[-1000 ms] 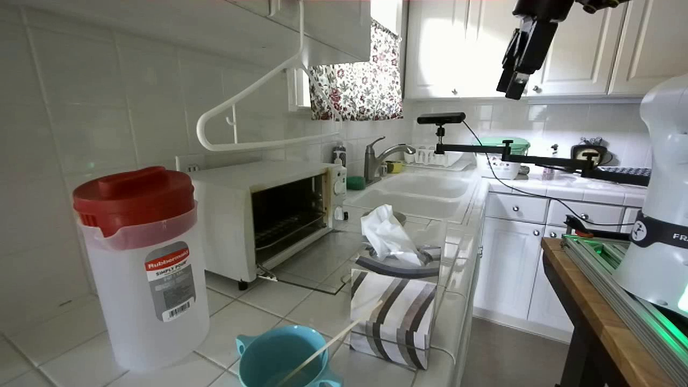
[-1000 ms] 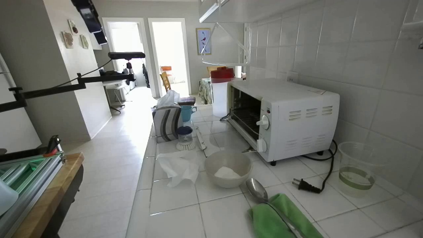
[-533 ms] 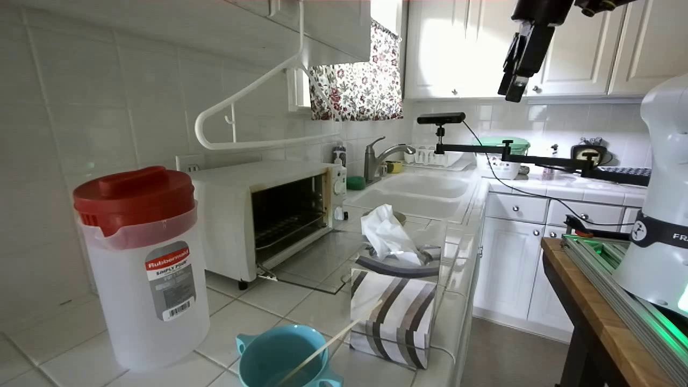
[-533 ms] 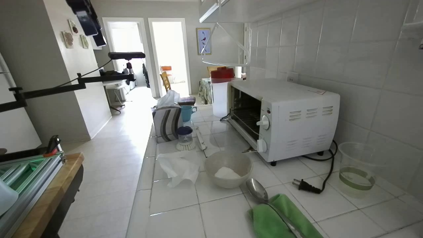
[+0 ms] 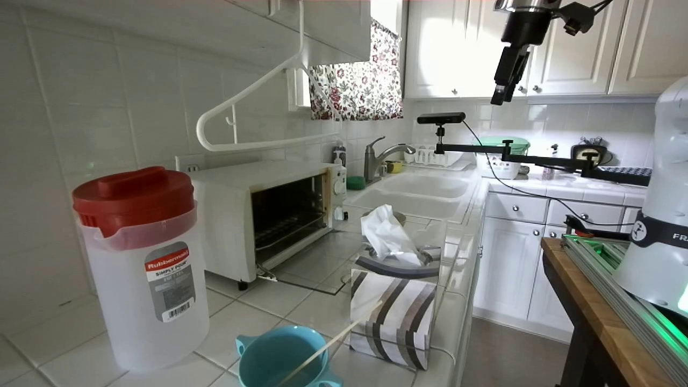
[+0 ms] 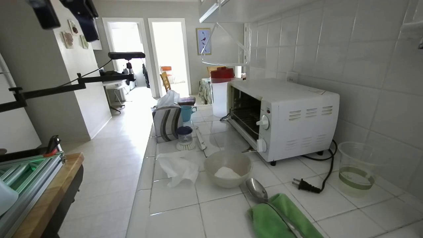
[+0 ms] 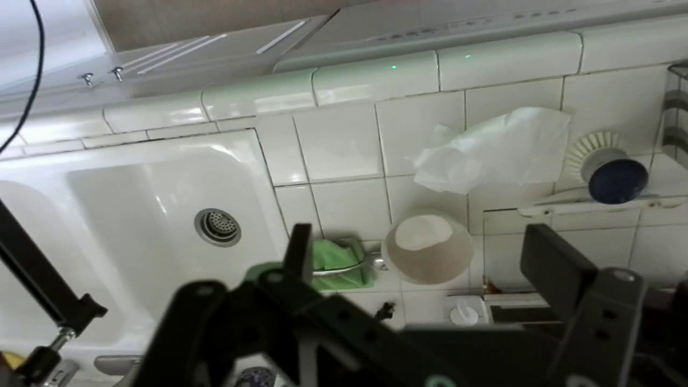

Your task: Use the paper towel to clean the top of the grill

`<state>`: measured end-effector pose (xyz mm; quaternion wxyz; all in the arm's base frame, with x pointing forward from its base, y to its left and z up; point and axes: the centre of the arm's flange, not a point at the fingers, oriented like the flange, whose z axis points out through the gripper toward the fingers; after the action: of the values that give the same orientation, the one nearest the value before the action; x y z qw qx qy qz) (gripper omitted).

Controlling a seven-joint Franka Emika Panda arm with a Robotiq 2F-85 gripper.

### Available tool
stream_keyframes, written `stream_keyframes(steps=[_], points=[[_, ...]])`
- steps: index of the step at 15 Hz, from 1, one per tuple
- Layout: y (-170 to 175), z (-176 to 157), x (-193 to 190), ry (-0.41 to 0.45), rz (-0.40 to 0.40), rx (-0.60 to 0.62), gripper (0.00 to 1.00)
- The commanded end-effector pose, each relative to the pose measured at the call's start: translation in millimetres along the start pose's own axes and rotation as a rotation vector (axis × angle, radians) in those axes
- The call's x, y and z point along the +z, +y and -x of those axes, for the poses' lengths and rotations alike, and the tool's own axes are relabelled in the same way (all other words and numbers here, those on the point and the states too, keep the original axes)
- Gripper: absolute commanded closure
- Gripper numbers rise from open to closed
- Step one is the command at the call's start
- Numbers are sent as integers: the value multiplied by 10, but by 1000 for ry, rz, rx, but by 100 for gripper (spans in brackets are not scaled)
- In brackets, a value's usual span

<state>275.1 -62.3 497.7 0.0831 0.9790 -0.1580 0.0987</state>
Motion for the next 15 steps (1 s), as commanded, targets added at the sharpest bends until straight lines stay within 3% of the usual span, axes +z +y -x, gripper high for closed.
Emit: stream_keyframes(steps=[1,4,8,11,15], points=[[36,-17,-11,13,11,18,0],[-19,-37,-29,37,22,17,0],[-108,-124,627,-34,154,-3,0],[-89,-236,939,-18,174,23,0],[-87,-360,1099,11,48,57,0]])
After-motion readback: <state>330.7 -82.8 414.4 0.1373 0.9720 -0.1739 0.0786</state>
